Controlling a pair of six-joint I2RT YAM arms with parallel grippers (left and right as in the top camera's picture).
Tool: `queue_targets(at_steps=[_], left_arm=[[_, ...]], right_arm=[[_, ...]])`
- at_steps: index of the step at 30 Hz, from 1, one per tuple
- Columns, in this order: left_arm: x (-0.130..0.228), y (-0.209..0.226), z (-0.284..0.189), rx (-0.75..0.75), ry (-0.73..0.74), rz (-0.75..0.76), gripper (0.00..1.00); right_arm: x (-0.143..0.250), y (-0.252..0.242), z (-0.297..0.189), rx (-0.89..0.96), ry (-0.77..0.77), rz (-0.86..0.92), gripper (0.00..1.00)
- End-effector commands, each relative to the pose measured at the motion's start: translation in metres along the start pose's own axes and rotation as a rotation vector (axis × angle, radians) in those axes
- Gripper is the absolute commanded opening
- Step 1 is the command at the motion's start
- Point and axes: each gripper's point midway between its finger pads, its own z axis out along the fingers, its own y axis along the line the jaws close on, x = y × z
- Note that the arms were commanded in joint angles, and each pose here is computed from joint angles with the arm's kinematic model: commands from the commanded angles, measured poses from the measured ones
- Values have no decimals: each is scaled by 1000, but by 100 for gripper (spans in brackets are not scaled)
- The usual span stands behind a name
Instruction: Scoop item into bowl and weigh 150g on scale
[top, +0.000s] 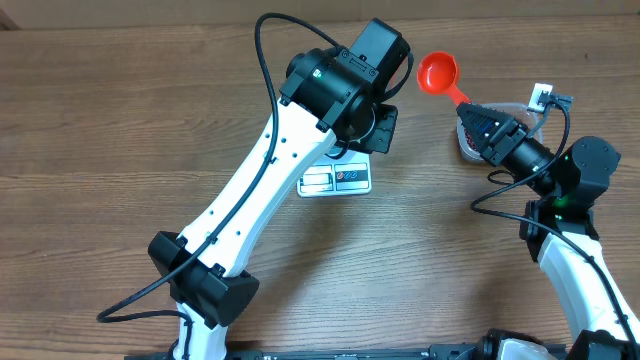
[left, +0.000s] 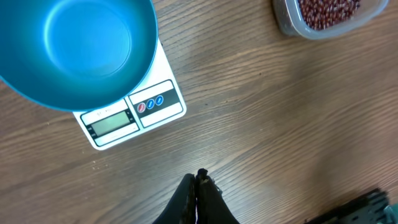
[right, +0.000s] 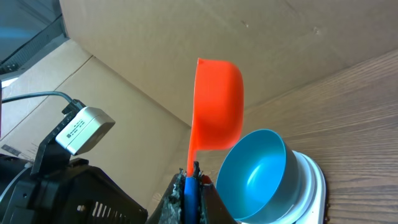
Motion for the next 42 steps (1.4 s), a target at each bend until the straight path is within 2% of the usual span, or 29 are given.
queue_targets(at_steps=[1, 11, 25, 29, 42], left_arm=[[-4, 1, -12, 2, -34, 78, 4], [7, 24, -4, -186, -12, 109, 5], [37, 38, 62, -262, 98, 136, 4], [41, 45, 68, -334, 86, 105, 5], [38, 39, 65, -428, 11, 106, 5]], right_arm=[[-7, 8, -1, -15, -8, -36, 4], [-6, 6, -1, -11, -6, -30, 4], [-6, 6, -1, -9, -5, -27, 4], [-6, 6, -1, -9, -4, -26, 4], [-4, 3, -1, 1, 2, -11, 4]])
